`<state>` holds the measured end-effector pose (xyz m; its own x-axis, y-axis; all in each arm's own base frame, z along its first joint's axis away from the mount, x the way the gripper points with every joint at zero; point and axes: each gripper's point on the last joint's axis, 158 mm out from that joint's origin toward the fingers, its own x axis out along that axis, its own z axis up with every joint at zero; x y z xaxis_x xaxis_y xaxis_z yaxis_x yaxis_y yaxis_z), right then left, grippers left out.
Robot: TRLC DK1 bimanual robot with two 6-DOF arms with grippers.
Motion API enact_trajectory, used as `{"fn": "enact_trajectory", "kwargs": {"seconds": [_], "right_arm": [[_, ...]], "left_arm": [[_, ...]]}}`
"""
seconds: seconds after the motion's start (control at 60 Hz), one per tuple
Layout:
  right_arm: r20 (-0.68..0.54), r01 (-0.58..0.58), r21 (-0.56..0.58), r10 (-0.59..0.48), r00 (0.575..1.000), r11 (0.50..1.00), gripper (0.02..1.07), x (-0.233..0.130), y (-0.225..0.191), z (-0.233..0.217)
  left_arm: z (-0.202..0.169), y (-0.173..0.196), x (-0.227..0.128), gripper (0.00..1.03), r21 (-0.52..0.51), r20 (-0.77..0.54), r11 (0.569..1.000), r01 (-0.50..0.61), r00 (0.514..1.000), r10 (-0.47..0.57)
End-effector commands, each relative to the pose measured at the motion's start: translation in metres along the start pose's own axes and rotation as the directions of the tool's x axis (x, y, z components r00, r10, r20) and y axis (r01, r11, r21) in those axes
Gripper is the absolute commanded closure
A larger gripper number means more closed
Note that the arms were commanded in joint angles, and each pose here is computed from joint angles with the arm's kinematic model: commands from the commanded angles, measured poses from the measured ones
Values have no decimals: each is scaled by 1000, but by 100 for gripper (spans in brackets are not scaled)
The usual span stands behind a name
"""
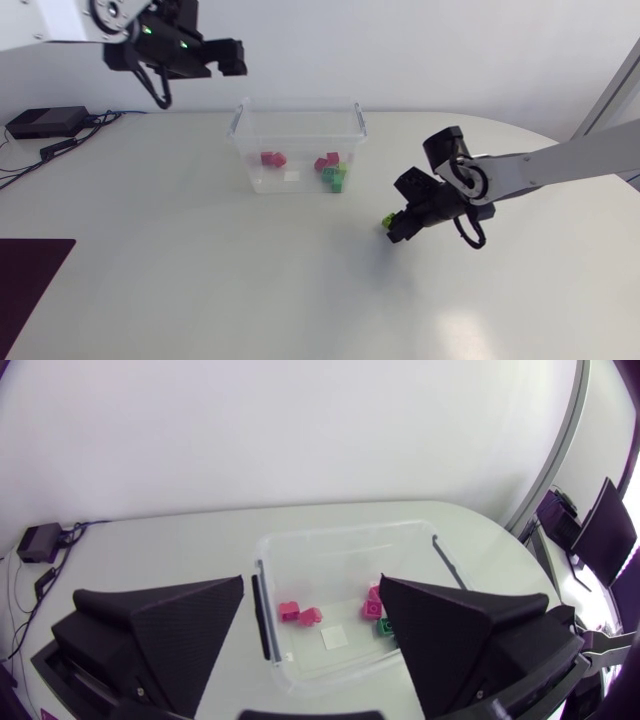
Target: Place the duplo bricks in the container
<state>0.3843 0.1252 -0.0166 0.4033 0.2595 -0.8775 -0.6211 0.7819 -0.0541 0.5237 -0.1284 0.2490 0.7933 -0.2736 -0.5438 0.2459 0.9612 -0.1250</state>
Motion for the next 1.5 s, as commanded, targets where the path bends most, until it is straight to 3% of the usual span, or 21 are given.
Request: {"fn": "enact_trajectory", "kwargs": {"seconds": [0.0,0.267,0.433,0.6,0.817,1.233,1.283,1.317,1.383,1.417,1.483], "right_arm": [[79,37,-34,-34,996,999,78,-35,1,27],[255,84,-64,-65,965,994,78,-117,21,114],[355,113,-65,-82,931,992,77,-146,26,167],[372,111,-68,-78,925,991,77,-136,23,198],[374,104,-73,-69,925,992,74,-101,22,222],[386,144,-97,-96,918,985,72,-48,-2,245],[388,147,-95,-99,916,985,65,-46,-4,248],[387,145,-93,-99,917,985,54,-45,-5,249],[384,149,-76,-109,917,986,14,-44,-8,249],[385,151,-75,-111,916,986,5,-44,-8,249],[398,166,-62,-128,908,984,6,-55,-10,250]], "left_arm": [[8,6,-50,5,-5,53,1000,-23,998,23],[-31,18,-124,5,43,78,991,-125,990,121],[-87,28,-148,5,58,43,985,-161,986,159],[-144,46,-164,5,76,22,975,-207,978,206],[-186,61,-180,5,79,33,965,-251,968,249],[-196,67,-204,5,53,123,955,-292,951,284],[-195,68,-208,5,51,143,953,-299,946,290],[-195,68,-210,5,50,150,952,-301,945,291],[-198,68,-212,5,48,162,951,-306,942,295],[-198,69,-214,5,45,175,950,-310,938,298],[-196,69,-220,5,40,207,947,-317,930,303]]}}
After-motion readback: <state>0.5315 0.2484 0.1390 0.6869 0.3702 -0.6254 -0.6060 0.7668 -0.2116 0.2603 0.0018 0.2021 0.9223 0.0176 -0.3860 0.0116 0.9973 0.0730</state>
